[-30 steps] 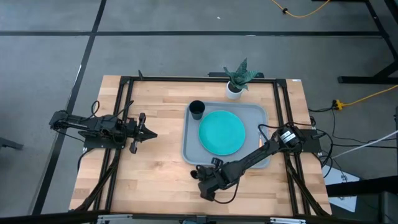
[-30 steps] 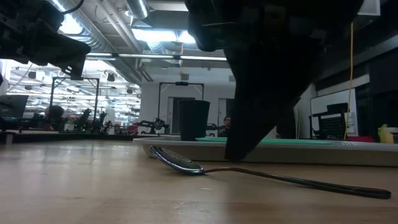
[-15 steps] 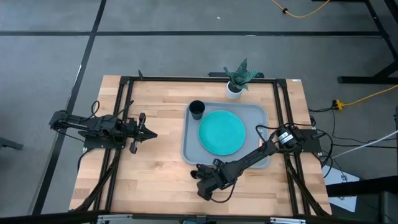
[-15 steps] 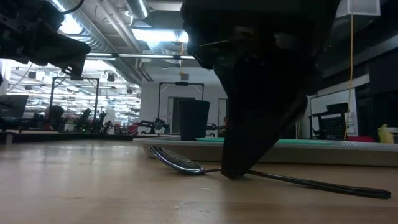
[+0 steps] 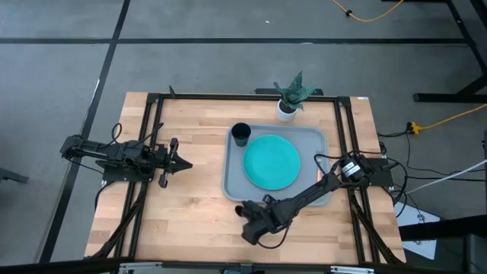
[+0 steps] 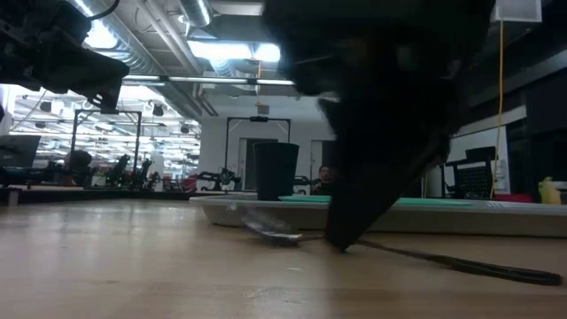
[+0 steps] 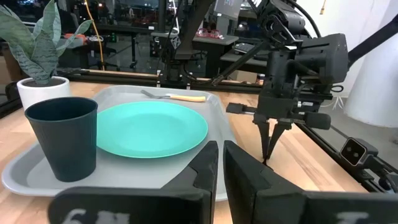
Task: Pick and place plate/cup/fork/spoon on tray
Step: Put the black spoon on the grey tray to the right of the blue plate
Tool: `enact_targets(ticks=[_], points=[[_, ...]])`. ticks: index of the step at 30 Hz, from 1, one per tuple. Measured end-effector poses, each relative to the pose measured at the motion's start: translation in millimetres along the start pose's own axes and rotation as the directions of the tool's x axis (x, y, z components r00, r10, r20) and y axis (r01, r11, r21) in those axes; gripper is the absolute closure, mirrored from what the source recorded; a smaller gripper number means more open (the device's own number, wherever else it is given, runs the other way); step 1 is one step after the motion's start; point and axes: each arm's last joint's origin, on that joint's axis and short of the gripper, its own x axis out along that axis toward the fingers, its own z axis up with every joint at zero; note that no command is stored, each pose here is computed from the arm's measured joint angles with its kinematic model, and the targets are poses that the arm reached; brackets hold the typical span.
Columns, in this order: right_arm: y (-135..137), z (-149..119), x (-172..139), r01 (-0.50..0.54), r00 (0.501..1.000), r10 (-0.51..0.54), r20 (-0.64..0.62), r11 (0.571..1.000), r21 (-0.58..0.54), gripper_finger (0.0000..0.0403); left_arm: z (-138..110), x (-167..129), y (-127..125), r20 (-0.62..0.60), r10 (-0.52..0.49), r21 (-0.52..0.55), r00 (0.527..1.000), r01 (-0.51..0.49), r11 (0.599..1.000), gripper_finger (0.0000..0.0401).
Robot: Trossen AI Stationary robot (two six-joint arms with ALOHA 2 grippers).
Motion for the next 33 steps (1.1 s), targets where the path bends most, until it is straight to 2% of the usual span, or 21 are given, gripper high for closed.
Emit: enact_targets(ticks=[3, 6, 11, 13, 16, 21, 27, 30, 33], points=[[3.2, -4.7, -24.6, 0.005, 0.999, -0.005, 0.05, 1.0, -0.004, 0.0397, -0.1, 0.0, 0.0, -0.001, 0.0, 0.0, 1.0, 0.0, 1.0, 0.0381], [7.7, -7.4, -63.5, -0.003, 0.986, -0.006, 0.168, 0.999, 0.053, 0.04, -0.2, 0.0, 0.1, -0.001, 0.0, 0.0, 1.0, 0.0, 1.0, 0.0381], [-7.2, -25.7, -107.4, 0.126, 0.93, -0.186, 0.317, 0.971, 0.202, 0.0401, -0.2, 0.0, 0.0, -0.001, 0.0, 0.0, 1.0, 0.0, 1.0, 0.0381], [-19.1, -34.7, -122.1, 0.189, 0.908, -0.284, 0.309, 0.934, 0.304, 0.0401, -0.1, 0.0, 0.0, 0.0, 0.0, 0.0, 1.0, 0.0, 1.0, 0.0381], [-36.3, -49.4, -129.0, 0.309, 0.863, -0.445, 0.24, 0.84, 0.446, 0.0401, 0.0, 0.0, 0.0, 0.0, 0.001, 0.0, 1.0, -0.001, 1.0, 0.0381], [-53.5, -58.2, -135.6, 0.392, 0.796, -0.584, 0.159, 0.697, 0.601, 0.0402, -0.1, 0.0, 0.1, 0.0, 0.002, 0.0, 1.0, -0.002, 1.0, 0.0381], [-81.5, -56.1, -125.7, 0.445, 0.755, -0.653, 0.064, 0.582, 0.681, 0.0402, -0.1, 0.0, 0.1, 0.0, 0.003, 0.0, 1.0, -0.003, 1.0, 0.0381], [-101.8, -56.4, -117.6, 0.45, 0.745, -0.665, 0.044, 0.551, 0.703, 0.0401, -0.1, 0.0, 0.1, 0.0, 0.003, 0.0, 1.0, -0.003, 1.0, 0.0381], [-124.3, -57.2, -112.5, 0.402, 0.77, -0.637, 0.042, 0.534, 0.744, 0.0401, -0.1, 0.0, 0.1, 0.0, 0.003, 0.0, 1.0, -0.003, 1.0, 0.0381]])
